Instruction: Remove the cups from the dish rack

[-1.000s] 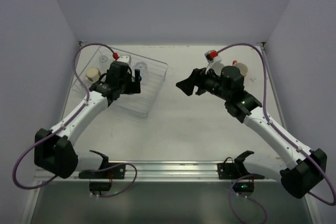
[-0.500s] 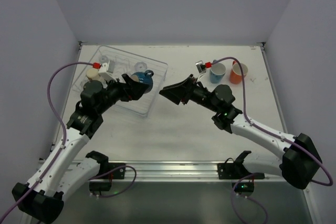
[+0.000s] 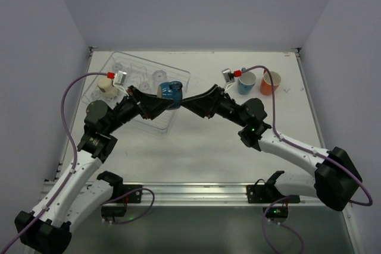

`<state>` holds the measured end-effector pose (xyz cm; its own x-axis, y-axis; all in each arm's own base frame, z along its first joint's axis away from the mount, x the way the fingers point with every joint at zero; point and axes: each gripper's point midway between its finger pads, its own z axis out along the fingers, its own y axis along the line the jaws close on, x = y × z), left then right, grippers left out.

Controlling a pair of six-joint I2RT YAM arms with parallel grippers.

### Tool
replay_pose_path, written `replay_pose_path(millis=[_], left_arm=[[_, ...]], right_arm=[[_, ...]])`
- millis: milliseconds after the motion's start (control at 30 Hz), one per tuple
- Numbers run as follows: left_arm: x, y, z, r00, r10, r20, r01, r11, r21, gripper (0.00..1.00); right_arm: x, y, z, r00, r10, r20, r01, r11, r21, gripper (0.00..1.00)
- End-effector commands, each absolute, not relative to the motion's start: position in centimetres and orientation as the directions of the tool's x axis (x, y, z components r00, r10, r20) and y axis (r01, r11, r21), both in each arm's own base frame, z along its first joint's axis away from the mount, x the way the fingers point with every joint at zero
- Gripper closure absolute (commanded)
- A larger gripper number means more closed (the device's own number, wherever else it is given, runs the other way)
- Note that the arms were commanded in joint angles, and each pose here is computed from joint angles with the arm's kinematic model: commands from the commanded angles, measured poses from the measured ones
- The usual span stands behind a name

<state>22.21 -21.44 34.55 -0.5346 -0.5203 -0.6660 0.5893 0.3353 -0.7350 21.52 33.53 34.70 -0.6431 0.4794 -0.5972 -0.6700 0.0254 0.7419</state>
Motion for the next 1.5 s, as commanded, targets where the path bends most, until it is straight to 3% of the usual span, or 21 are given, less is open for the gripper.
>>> replay_pose_path(millis=[0,33,333,400,567,600,633,667,700,733,867,1033,1167,1267,1433,1467], left_arm=[[20.4,-22.0,38.1,-0.51,-0.538,-0.671,0.694,0.203,-0.691,0.36],[20.4,-22.0,38.1,-0.516,-0.534,-0.67,0.693,0.199,-0.693,0.36],[20.2,-22.8,37.0,-0.58,-0.499,-0.644,0.671,0.155,-0.725,0.36],[20.2,-22.8,36.7,-0.584,-0.497,-0.642,0.666,0.158,-0.729,0.36],[20.0,-23.0,36.3,-0.603,-0.483,-0.635,0.658,0.148,-0.738,0.34],[19.9,-23.0,36.3,-0.604,-0.479,-0.636,0.66,0.146,-0.737,0.3],[19.9,-23.0,36.3,-0.605,-0.478,-0.637,0.66,0.146,-0.737,0.27],[19.9,-23.0,36.4,-0.599,-0.479,-0.642,0.664,0.15,-0.732,0.23],[19.9,-23.0,36.3,-0.594,-0.477,-0.648,0.666,0.161,-0.729,0.08],[19.9,-22.9,36.4,-0.589,-0.475,-0.654,0.669,0.167,-0.724,0.01],[20.6,-22.6,36.5,-0.545,-0.462,-0.7,0.677,0.25,-0.692,0.0],[21.9,-21.8,35.8,-0.494,-0.445,-0.747,0.66,0.367,-0.655,0.0],[23.3,-20.3,34.3,-0.475,-0.4,-0.784,0.581,0.526,-0.621,0.0],[24.8,-17.8,32.4,-0.41,-0.33,-0.85,0.5,0.698,-0.512,0.0],[25.4,-14.6,29.1,-0.38,-0.281,-0.881,0.369,0.828,-0.423,0.0],[25.5,-14.1,28.8,-0.374,-0.283,-0.883,0.349,0.839,-0.417,0.0]], right_arm=[[19.6,33.8,37.6,-0.646,0.462,-0.607,-0.722,-0.114,0.682,0.49],[19.5,34.0,37.6,-0.651,0.455,-0.607,-0.723,-0.131,0.678,0.55],[19.3,34.7,38.8,-0.666,0.43,-0.61,-0.726,-0.182,0.664,0.57],[19.3,34.6,39.2,-0.66,0.451,-0.601,-0.731,-0.2,0.653,0.71],[19.6,34.7,39.9,-0.657,0.459,-0.598,-0.734,-0.211,0.645,0.81],[19.7,34.8,39.8,-0.664,0.462,-0.588,-0.727,-0.213,0.653,0.97],[19.8,34.7,39.7,-0.663,0.469,-0.584,-0.725,-0.208,0.657,1.0],[19.9,34.6,39.3,-0.666,0.472,-0.578,-0.719,-0.2,0.666,1.0],[20.1,34.4,39.2,-0.656,0.488,-0.576,-0.723,-0.185,0.665,1.0],[19.9,33.9,39.6,-0.643,0.503,-0.578,-0.733,-0.182,0.656,1.0],[20.3,32.0,39.3,-0.61,0.541,-0.578,-0.741,-0.131,0.659,1.0],[21.5,30.0,38.7,-0.538,0.551,-0.637,-0.742,0.048,0.668,1.0],[24.1,28.8,35.0,-0.54,0.444,-0.716,-0.635,0.343,0.692,1.0],[27.3,26.3,31.7,-0.485,0.28,-0.828,-0.56,0.627,0.541,1.0],[31.8,23.8,29.7,-0.502,0.084,-0.861,-0.446,0.827,0.341,1.0],[33.1,23.1,26.5,-0.559,-0.008,-0.829,-0.4,0.879,0.261,1.0]])
